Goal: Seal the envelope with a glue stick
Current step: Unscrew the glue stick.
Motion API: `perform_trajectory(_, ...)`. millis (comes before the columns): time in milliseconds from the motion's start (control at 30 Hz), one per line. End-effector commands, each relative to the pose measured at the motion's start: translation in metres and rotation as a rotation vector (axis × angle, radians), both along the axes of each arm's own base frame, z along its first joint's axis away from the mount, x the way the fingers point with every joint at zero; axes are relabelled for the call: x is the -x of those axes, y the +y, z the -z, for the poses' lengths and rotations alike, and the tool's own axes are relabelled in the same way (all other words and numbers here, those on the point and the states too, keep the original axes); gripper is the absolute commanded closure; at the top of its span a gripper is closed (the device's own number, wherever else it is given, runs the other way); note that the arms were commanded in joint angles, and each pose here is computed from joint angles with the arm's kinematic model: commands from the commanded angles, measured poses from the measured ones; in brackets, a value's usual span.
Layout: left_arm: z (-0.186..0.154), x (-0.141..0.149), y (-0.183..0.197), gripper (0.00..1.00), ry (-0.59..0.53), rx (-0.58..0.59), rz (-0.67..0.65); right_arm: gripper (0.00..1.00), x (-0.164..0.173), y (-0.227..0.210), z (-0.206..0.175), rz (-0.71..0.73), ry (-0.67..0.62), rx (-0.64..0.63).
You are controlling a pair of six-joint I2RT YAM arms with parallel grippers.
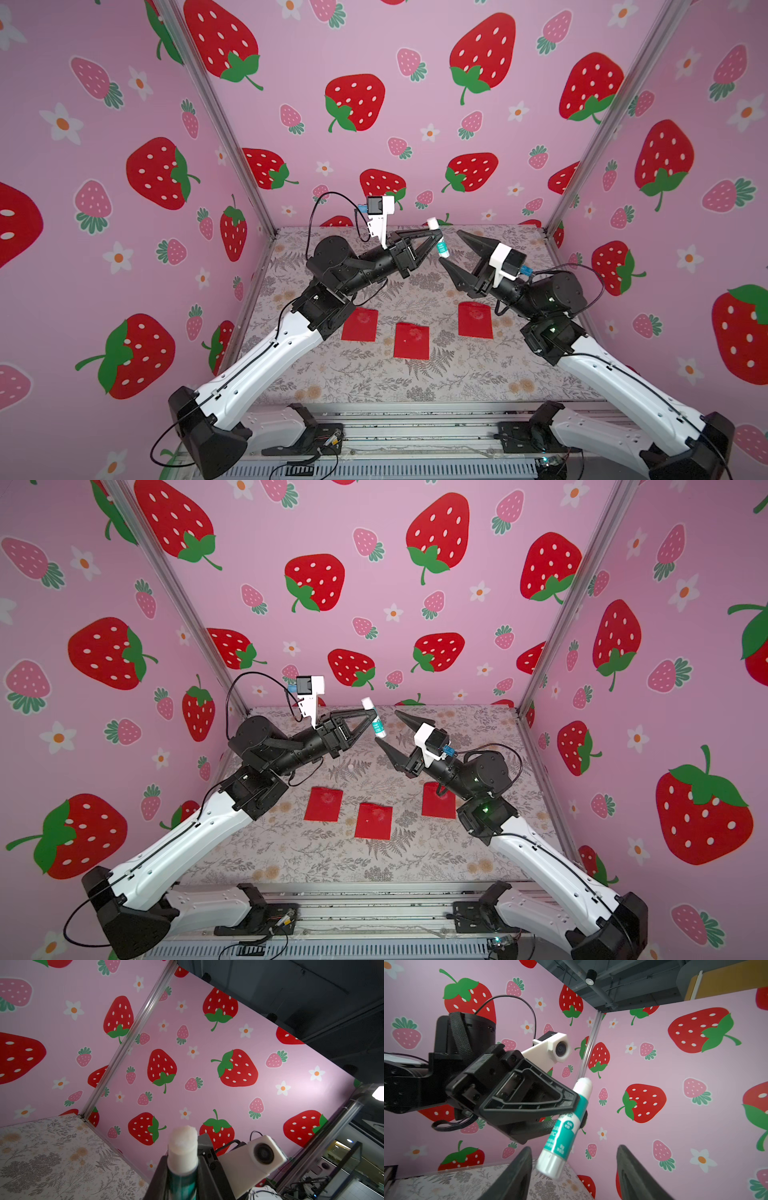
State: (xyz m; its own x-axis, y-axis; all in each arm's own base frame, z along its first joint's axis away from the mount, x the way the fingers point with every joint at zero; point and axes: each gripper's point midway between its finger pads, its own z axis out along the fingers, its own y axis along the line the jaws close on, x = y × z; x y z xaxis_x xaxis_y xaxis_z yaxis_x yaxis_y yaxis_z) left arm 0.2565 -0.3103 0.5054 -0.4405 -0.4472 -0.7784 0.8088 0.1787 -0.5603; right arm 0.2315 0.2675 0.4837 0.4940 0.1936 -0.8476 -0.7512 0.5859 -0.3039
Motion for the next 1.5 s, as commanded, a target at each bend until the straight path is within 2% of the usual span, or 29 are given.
perform_trajectory(0, -0.014, -0.004, 0.008, 1.0, 0.019, 0.085, -0.02, 0.39, -0.007, -0.011, -0.024, 0.118, -0.129, -0.057)
perform_trajectory(167, -0.011, -0.008, 0.008, 1.0, 0.043, 0.097, -0.031, 0.43, -0.011, 0.0, -0.026, 0.113, -0.188, -0.031)
perform_trajectory(433, -0.006, -0.013, 0.007, 1.0, 0.063, 0.104, -0.04, 0.47, -0.02, 0.007, -0.035, 0.104, -0.214, -0.074)
perform_trajectory(767, -0.003, -0.017, 0.006, 1.0, 0.074, 0.107, -0.047, 0.62, -0.028, 0.011, -0.038, 0.106, -0.21, -0.108)
perform_trajectory(1167, 0.0, -0.022, 0.005, 1.0, 0.088, 0.111, -0.057, 0.63, -0.032, 0.012, -0.041, 0.112, -0.216, -0.13)
perform_trajectory(1467, 0.007, -0.025, 0.008, 1.0, 0.112, 0.114, -0.078, 0.67, -0.037, 0.01, -0.044, 0.135, -0.214, -0.152)
